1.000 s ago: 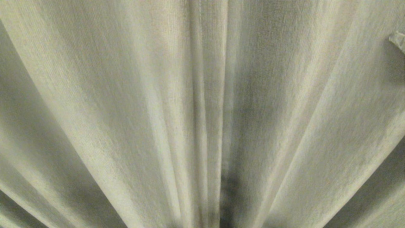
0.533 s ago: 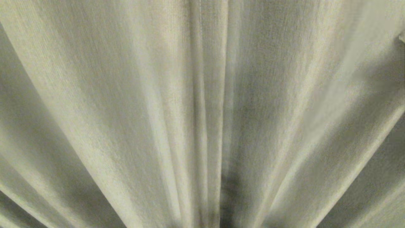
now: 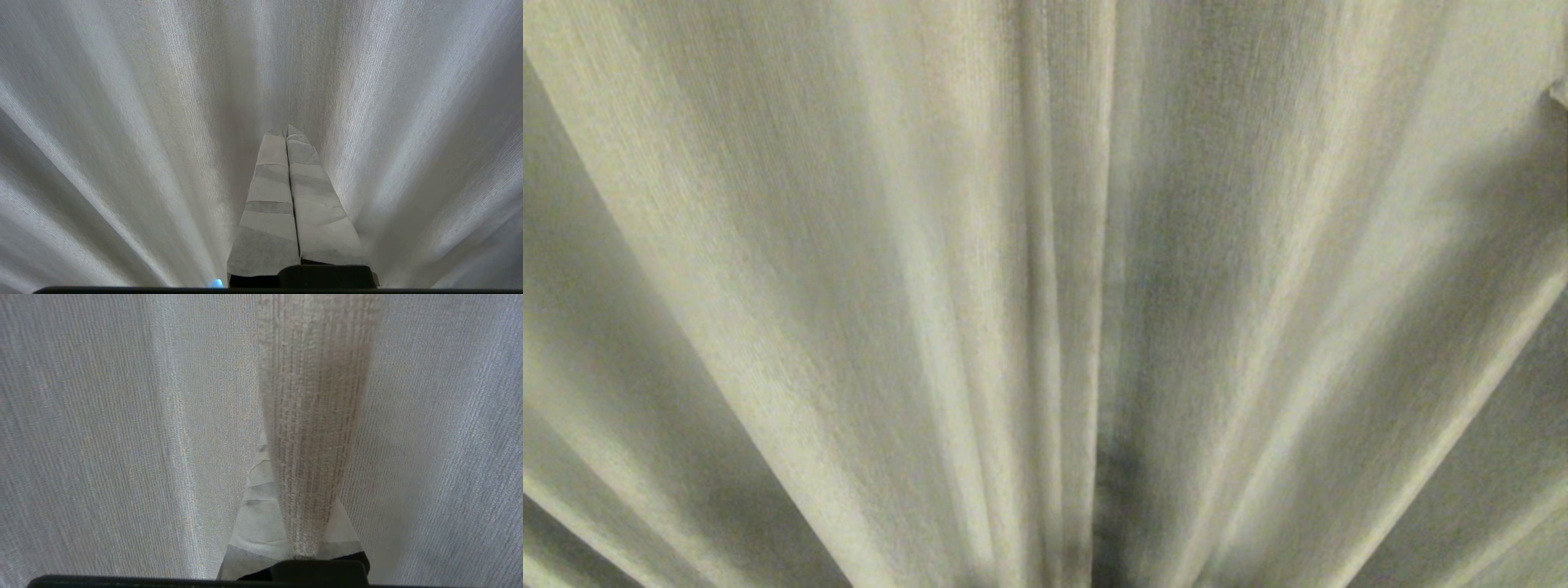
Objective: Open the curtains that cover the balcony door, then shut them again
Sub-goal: Pull the outer curtains open on both sides
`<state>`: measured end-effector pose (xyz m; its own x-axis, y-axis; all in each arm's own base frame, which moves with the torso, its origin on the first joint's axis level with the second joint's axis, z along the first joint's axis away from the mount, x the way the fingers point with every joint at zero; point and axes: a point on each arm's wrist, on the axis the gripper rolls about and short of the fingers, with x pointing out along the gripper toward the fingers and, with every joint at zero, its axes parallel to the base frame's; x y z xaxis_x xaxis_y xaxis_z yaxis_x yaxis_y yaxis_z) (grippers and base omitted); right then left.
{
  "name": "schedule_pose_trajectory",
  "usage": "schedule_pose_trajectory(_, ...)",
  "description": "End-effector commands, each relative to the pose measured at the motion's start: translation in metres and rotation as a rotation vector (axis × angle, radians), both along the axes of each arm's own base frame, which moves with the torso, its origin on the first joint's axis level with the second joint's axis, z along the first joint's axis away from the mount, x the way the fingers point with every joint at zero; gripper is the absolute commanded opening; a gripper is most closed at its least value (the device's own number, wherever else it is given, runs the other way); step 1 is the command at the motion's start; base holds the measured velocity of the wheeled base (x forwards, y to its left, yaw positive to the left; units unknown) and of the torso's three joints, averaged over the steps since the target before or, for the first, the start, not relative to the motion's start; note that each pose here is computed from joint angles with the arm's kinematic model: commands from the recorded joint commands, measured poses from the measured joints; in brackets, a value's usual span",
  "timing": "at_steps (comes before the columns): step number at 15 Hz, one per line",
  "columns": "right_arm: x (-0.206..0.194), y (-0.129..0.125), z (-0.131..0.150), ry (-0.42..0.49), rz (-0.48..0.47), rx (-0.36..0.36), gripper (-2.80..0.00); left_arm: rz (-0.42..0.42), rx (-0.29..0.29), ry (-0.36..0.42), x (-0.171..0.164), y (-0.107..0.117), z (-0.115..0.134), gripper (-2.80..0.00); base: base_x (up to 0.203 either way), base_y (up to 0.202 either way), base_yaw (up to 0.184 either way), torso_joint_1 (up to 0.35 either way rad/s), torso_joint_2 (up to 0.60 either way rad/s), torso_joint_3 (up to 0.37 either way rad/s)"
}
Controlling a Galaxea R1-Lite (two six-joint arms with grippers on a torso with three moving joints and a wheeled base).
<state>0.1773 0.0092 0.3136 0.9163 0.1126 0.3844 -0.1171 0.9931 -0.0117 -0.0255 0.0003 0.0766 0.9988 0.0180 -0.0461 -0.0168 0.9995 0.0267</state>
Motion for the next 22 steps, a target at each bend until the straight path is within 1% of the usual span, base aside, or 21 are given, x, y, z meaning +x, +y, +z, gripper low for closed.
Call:
schedule_pose_trajectory(1, -0.002, 0.0, 0.004, -0.019, 0.001, 0.001, -2.8, 0.002, 0.0, 0.0, 0.0, 0.0, 0.0, -2.8, 0.0, 0.0, 0.0, 0.0, 0.0, 0.0)
schedule_pose_trajectory(4, -0.003, -0.001, 0.007, -0.031, -0.006, 0.001, -2.8, 0.002, 0.0, 0.0, 0.0, 0.0, 0.0, -2.8, 0.0, 0.0, 0.0, 0.0, 0.0, 0.0)
schedule_pose_trajectory(9, 0.002, -0.01, 0.021, -0.064, -0.057, 0.001, -2.8, 0.002, 0.0, 0.0, 0.0, 0.0, 0.0, -2.8, 0.0, 0.0, 0.0, 0.0, 0.0, 0.0)
schedule_pose_trajectory(14, 0.008, -0.024, 0.019, -0.046, -0.127, 0.001, -2.8, 0.0, 0.0, 0.0, 0.0, 0.0, 0.0, -2.8, 0.0, 0.0, 0.0, 0.0, 0.0, 0.0)
schedule_pose_trajectory(18, 0.017, -0.043, 0.014, -0.023, -0.218, 0.001, -2.8, 0.0, 0.0, 0.0, 0.0, 0.0, 0.0, -2.8, 0.0, 0.0, 0.0, 0.0, 0.0, 0.0)
schedule_pose_trajectory(22, 0.022, -0.06, 0.019, -0.029, -0.297, 0.0, -2.8, 0.0, 0.0, 0.0, 0.0, 0.0, 0.0, -2.8, 0.0, 0.0, 0.0, 0.0, 0.0, 0.0)
